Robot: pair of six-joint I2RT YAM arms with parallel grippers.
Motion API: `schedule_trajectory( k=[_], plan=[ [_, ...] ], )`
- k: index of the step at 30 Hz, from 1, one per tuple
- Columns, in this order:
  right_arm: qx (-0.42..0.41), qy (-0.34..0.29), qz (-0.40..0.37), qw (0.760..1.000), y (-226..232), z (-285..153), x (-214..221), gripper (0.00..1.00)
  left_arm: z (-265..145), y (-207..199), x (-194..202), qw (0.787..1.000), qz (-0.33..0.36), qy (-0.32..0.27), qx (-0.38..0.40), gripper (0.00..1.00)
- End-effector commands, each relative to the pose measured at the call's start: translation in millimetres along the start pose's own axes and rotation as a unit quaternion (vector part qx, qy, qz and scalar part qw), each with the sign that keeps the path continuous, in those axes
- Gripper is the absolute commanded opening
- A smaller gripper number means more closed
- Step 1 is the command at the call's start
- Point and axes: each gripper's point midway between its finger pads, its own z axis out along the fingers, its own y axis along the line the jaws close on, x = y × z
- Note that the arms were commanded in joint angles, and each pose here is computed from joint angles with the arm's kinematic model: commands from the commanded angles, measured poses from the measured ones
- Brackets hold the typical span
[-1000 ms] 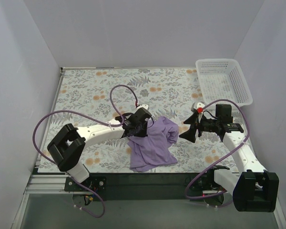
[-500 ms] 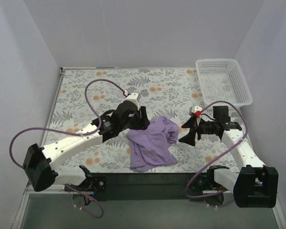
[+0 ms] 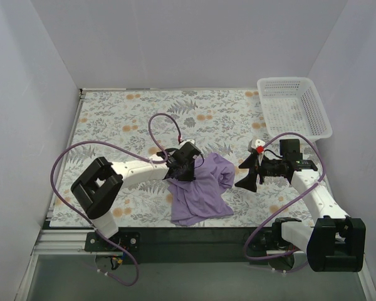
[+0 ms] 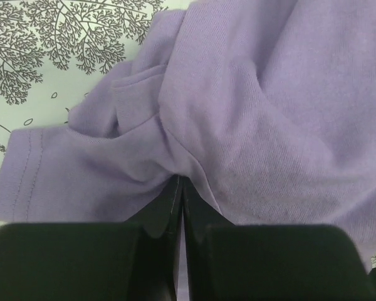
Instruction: Fold and stack the t-shirts
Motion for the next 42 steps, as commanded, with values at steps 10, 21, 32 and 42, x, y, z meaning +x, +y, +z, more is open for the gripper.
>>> schedule_trajectory(
  k=[10, 21, 32, 42],
  plan=[
    [0.001, -0.006, -0.018, 1.000, -2.2, -2.6, -13.3, 0.92, -37.3, -20.5, -43.1, 0.997, -0.007, -0.071, 0.044, 0.68],
    [0.001, -0.002, -0.012, 1.000, -2.8, -2.2, -10.4, 0.92, -5.7, -20.4, -35.4, 0.999, 0.002, -0.039, 0.022, 0.11],
    [-0.003, -0.002, -0.022, 1.000, -0.4, -2.6, -10.6, 0.92, -114.2, -38.6, -98.7, 0.980, 0.024, -0.173, 0.095, 0.00],
    [0.024, 0.117, -0.065, 0.991, -37.1, 23.1, -26.5, 0.90, -210.9, -24.3, -128.8, 0.958, 0.046, -0.262, 0.108, 0.00]
  ],
)
